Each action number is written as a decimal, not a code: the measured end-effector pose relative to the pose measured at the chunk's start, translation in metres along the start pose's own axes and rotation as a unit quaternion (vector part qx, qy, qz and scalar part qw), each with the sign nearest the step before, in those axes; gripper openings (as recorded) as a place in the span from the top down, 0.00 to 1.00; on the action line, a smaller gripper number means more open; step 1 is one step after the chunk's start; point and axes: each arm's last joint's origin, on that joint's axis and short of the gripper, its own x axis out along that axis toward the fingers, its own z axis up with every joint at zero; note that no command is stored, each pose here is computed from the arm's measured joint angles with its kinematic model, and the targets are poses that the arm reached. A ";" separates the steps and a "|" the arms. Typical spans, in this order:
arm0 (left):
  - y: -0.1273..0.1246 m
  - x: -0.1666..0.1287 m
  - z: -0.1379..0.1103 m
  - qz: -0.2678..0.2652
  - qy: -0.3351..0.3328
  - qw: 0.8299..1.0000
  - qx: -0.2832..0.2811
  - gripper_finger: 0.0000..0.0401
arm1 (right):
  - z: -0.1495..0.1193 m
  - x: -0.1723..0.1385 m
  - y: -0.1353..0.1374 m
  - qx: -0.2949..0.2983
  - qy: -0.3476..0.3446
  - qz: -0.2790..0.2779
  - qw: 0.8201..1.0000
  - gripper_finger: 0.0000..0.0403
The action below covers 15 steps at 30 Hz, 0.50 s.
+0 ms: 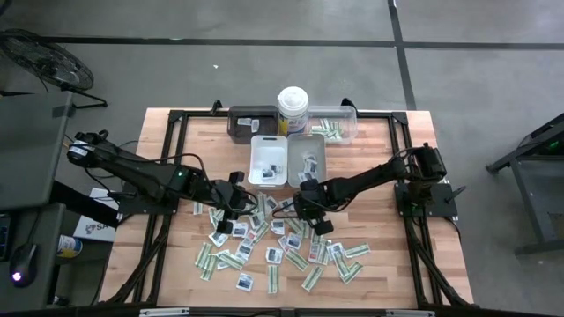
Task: Pick & Place First Aid Supplies
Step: Put the wipe into the gray bin
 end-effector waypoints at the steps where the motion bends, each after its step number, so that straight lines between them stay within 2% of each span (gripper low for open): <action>1: 0.000 0.000 0.000 0.000 0.000 1.000 0.000 0.67 | 0.000 0.000 0.000 0.002 0.000 0.000 1.000 0.99; 7: 0.000 0.000 -0.001 -0.001 0.003 1.000 0.000 0.67 | 0.000 -0.002 0.000 0.012 -0.002 0.000 1.000 1.00; 15: 0.000 0.000 -0.001 -0.001 0.004 1.000 0.001 0.67 | 0.000 -0.021 0.009 0.025 -0.012 -0.010 1.000 1.00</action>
